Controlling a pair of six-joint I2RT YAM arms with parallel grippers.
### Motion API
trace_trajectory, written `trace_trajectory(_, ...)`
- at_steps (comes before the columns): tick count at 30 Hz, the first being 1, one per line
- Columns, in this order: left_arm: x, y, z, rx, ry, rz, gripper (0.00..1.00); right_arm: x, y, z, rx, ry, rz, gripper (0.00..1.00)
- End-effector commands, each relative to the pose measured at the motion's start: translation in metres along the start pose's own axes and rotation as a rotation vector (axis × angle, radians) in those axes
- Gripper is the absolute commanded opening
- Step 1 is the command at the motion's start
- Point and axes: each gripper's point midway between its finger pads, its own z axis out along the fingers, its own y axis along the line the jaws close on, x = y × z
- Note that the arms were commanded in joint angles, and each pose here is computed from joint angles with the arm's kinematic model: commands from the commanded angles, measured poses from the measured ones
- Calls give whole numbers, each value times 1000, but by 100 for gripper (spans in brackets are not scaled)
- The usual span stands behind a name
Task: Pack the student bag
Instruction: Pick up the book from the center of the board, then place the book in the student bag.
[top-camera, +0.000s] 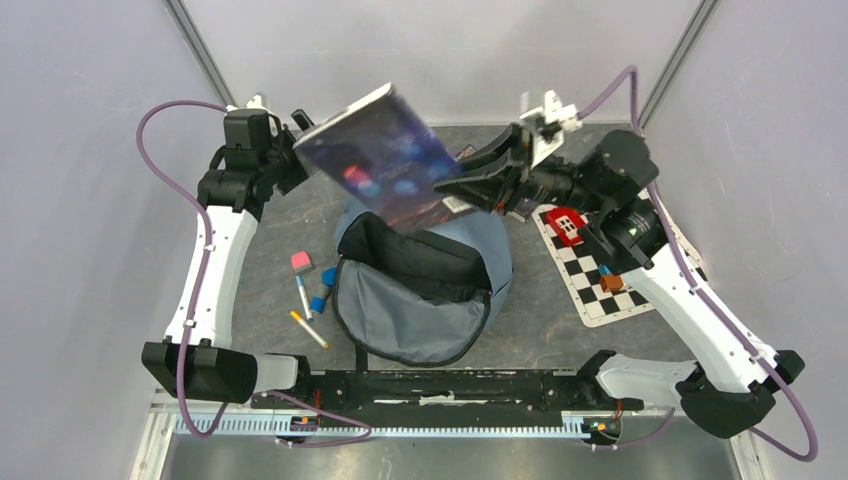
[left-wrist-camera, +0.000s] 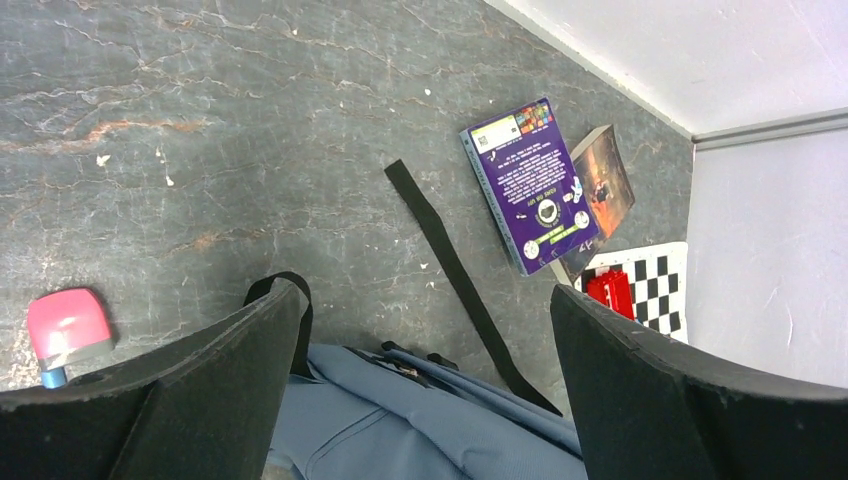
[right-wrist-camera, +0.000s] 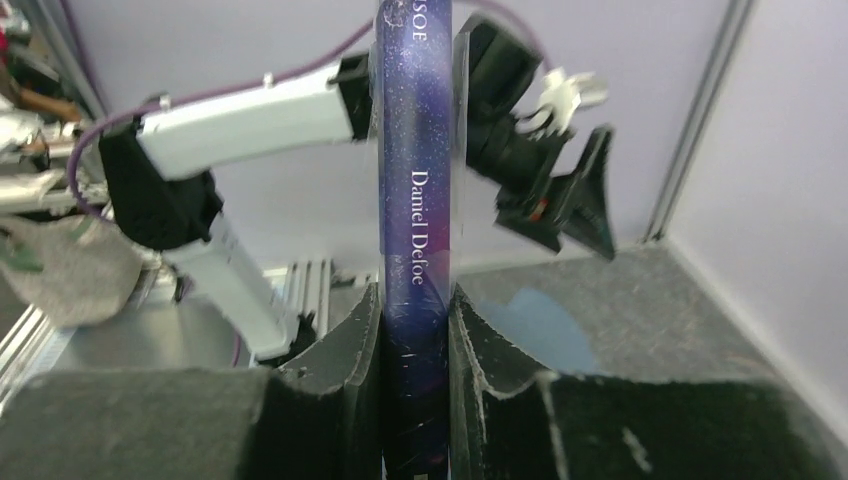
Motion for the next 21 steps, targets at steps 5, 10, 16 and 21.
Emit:
trace_trajectory(5,-18,-5,-2,20,-50,-34,100,9,27,3,3,61,-164,0)
trace_trajectory(10,-17,0,-1,1,-45,-26,100,46,14,-1,82,184,-235,0)
trace_trajectory(16,-17,5,-3,-15,-47,-22,100,78,-5,-19,176,335,-306,0)
trace_trajectory(21,-17,9,0,-25,-46,-26,100,98,-1,-29,172,424,-304,0)
